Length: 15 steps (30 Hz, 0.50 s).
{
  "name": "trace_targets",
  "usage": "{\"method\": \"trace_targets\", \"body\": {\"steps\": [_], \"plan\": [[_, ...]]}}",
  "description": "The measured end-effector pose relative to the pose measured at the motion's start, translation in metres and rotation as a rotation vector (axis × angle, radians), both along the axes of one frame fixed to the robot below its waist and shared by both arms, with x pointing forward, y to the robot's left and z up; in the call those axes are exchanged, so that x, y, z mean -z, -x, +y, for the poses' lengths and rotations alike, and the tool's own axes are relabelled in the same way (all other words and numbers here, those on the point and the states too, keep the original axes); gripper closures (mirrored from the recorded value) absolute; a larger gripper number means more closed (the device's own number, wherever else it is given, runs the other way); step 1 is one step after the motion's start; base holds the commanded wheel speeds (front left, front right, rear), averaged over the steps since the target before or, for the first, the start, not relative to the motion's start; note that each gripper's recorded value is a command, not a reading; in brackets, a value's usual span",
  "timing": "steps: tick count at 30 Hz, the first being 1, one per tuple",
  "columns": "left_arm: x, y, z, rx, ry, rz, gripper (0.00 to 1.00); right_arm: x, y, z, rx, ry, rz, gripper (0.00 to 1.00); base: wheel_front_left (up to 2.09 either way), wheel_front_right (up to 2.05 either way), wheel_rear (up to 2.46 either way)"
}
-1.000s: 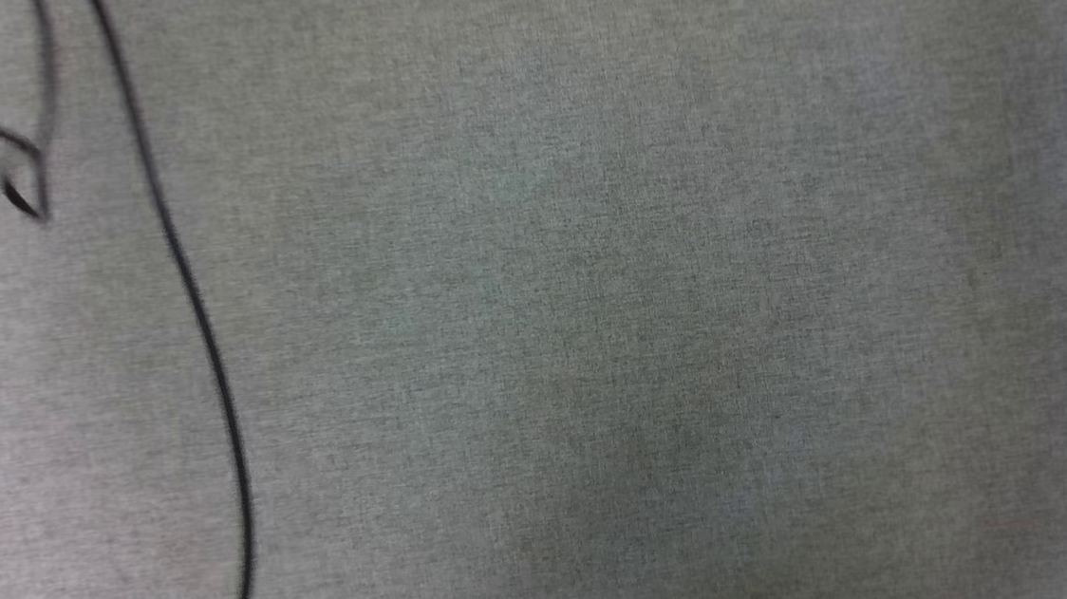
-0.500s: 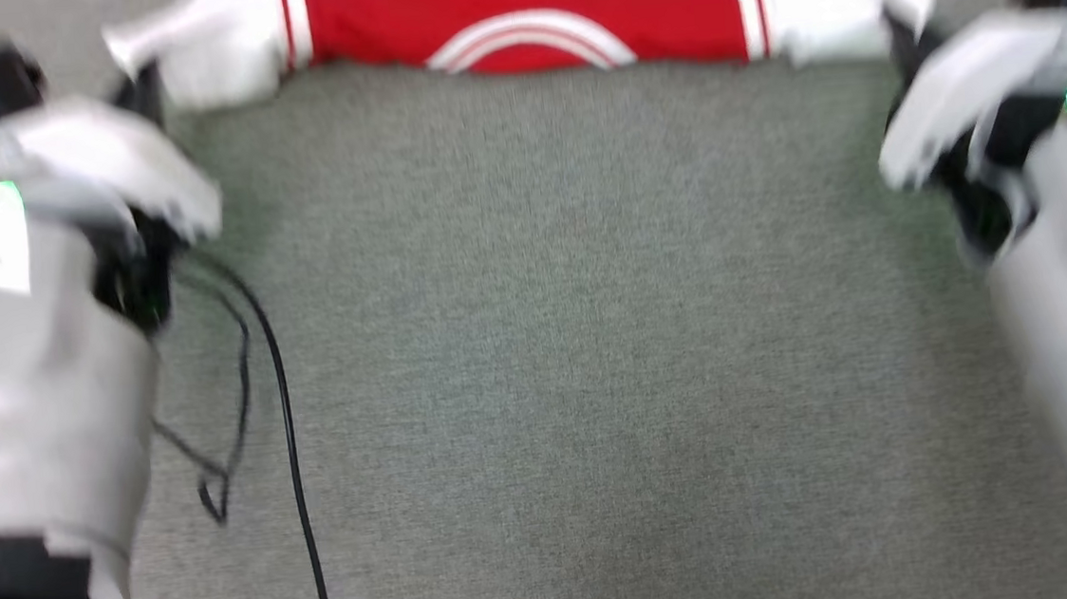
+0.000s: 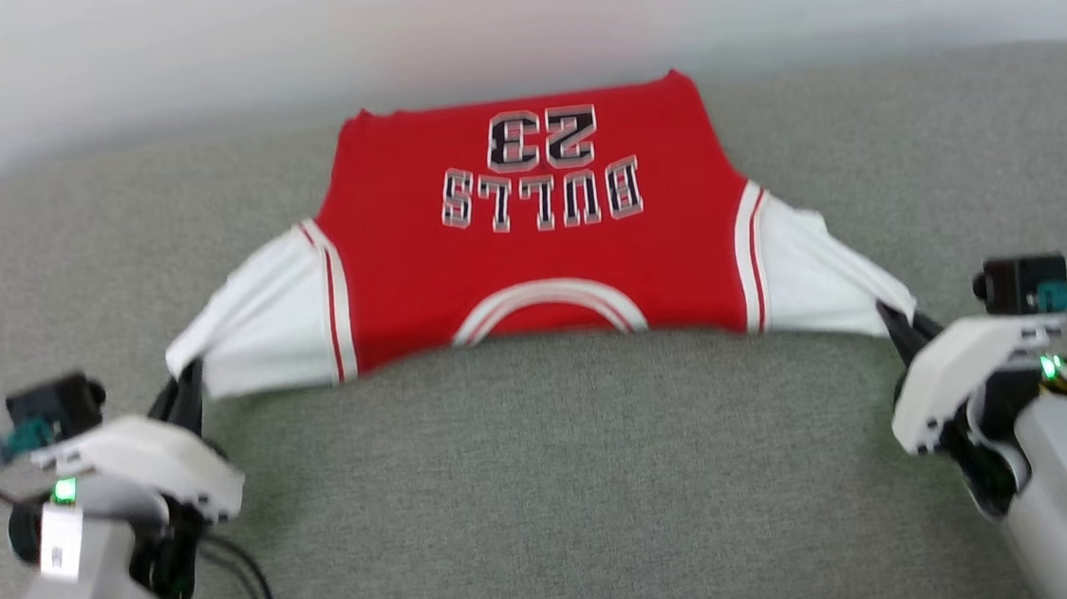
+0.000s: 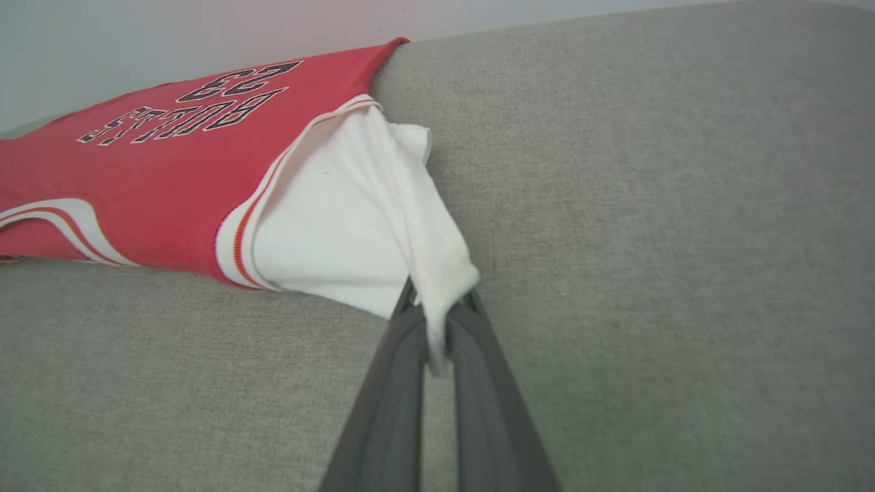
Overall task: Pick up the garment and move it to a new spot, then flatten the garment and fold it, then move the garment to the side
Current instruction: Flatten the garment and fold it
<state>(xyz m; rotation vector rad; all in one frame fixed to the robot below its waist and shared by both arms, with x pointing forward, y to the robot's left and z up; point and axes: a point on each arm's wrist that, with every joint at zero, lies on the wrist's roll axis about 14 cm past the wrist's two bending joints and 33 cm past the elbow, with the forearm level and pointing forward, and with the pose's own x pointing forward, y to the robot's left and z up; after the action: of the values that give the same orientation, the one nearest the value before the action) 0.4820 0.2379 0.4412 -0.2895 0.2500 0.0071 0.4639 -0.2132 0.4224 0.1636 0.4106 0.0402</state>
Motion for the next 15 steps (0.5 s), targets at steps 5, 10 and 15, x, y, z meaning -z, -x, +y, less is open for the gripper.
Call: {"method": "trace_targets", "body": {"steps": [5,10,15], "plan": [[0.007,0.048,0.011,-0.025,-0.011,0.010,1.00,0.003,0.043,-0.010,0.008,-0.009,0.012,1.00,0.00,0.00,0.00],[0.015,0.081,0.015,-0.050,-0.009,0.038,1.00,0.013,0.074,-0.014,0.016,-0.019,0.044,1.00,0.00,0.00,0.00],[0.021,0.120,0.018,-0.071,-0.013,0.077,1.00,0.024,0.112,-0.019,0.036,-0.031,0.091,1.00,0.00,0.00,0.00]]}}
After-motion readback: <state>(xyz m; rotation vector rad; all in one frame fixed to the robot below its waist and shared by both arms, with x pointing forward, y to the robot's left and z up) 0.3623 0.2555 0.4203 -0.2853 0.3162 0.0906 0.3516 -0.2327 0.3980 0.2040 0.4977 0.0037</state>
